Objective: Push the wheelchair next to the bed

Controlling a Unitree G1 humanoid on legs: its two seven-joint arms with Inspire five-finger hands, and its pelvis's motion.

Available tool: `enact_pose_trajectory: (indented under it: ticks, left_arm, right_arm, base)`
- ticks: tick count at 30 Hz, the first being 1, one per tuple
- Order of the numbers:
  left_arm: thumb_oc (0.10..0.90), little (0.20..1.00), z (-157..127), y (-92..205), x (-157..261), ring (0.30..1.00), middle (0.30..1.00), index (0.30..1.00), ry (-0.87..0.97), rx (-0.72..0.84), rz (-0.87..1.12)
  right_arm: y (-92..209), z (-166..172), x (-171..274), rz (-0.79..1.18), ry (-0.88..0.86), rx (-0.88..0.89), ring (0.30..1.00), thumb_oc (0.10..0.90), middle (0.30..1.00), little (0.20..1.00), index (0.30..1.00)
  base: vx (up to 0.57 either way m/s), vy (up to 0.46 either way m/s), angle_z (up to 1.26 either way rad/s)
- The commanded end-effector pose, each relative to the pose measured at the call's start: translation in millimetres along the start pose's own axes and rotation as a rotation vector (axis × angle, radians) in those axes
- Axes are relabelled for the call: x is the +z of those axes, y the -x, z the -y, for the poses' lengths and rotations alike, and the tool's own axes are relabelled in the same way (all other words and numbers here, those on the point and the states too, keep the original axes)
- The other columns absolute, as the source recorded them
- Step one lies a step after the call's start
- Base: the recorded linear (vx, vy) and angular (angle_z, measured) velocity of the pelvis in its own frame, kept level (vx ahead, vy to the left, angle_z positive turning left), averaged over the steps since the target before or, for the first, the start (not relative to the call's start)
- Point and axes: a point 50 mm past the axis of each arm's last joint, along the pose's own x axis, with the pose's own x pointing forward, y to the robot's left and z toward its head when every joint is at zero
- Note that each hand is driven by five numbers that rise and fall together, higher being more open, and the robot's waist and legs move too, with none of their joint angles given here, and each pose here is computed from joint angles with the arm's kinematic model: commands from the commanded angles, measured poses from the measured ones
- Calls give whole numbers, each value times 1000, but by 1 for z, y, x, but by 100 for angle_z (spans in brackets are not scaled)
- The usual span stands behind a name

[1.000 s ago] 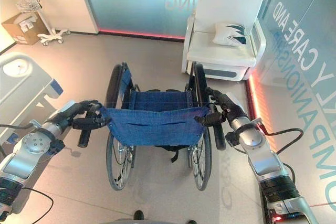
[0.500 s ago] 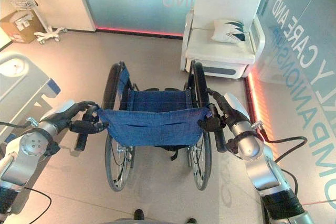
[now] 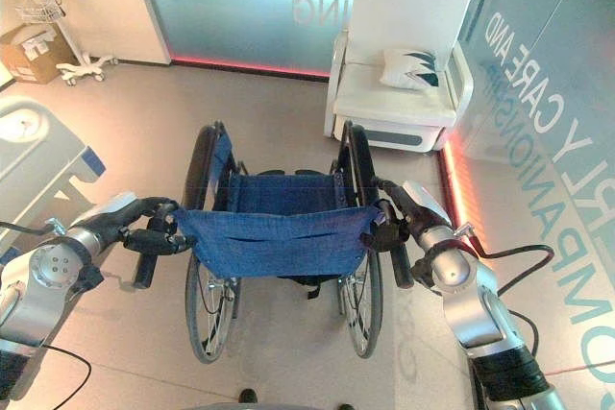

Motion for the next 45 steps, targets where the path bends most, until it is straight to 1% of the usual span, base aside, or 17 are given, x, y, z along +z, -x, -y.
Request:
enact_pose_trajectory:
  ticks: [1,2,3,4,7,8,13,17,19,20,22,25,27,31,35,37,45]
  left_arm:
    - [800,900,0,6,-77,900,900,900,-147,-17,-438]
    - [800,900,1,-1,-72,900,900,900,-155,-27,-427]
    - [800,900,1,-2,-70,900,900,900,-157,-28,-425]
    - [800,900,4,-8,-64,900,900,900,-167,-41,-411]
    - [800,900,5,-18,-55,900,900,900,-182,-64,-397]
    - [800,900,7,-23,-50,900,900,900,-193,-84,-385]
    - [800,900,15,-36,-37,900,900,900,-230,-146,-355]
    - [800,900,19,-42,-30,900,900,900,-239,-163,-336]
    - [800,900,20,-44,-25,900,900,900,-247,-172,-325]
    - [800,900,22,-46,-23,900,900,900,-261,-181,-316]
    - [800,900,22,-48,-19,900,900,900,-273,-193,-308]
    - [800,900,22,-52,-11,900,900,900,-287,-219,-293]
    - [800,900,25,-53,-9,900,900,900,-288,-230,-296]
    - [800,900,35,-57,-9,900,900,900,-268,-305,-351]
    - [800,900,47,-58,-24,900,900,900,-274,-414,-520]
    - [800,900,54,-58,-30,900,900,900,-272,-432,-599]
    - [800,900,78,-63,-45,900,900,900,-192,-410,-746]
  right_arm:
    - [18,19,-115,-624,39,-46,900,800,900,900,900]
    - [13,10,-124,-679,-9,-10,900,800,900,900,900]
    - [12,9,-125,-691,-18,-7,900,800,900,900,900]
    - [10,3,-133,-760,-36,14,900,800,900,900,900]
    - [2,-4,-134,-823,-83,69,900,800,900,900,900]
    - [0,-6,-137,-876,-98,107,900,800,900,900,900]
    - [-12,-4,-134,-962,-78,198,900,800,900,900,900]
    - [-14,-4,-132,-1013,-49,269,900,800,900,900,900]
    - [-15,-3,-129,-1042,-29,337,900,800,900,900,900]
    - [-17,-7,-126,-1058,-33,408,900,800,900,900,900]
    - [-19,-8,-122,-1066,-38,457,900,800,900,900,900]
    - [-25,-13,-114,-1037,-14,529,900,800,900,900,900]
    - [-29,-13,-108,-1020,1,535,900,800,900,900,900]
    - [-43,-12,-86,-927,4,483,900,800,900,900,900]
    - [-57,-8,-60,-826,1,404,900,800,900,900,900]
    - [-61,-5,-50,-799,21,382,900,800,900,900,900]
    - [-67,-7,-25,-741,62,384,900,800,900,900,900]
  base:
    - [0,0,0]
    - [0,0,0]
    - [-2,1,-4]
    - [0,0,0]
    - [0,4,1]
    - [0,12,5]
    - [0,2,1]
    - [-5,2,5]
    - [7,3,8]
    - [11,-3,6]
    - [6,-2,2]
    - [12,-6,6]
    - [5,-3,3]
    - [0,0,0]
    - [4,0,-2]
    - [2,-1,-2]
    - [1,-14,-5]
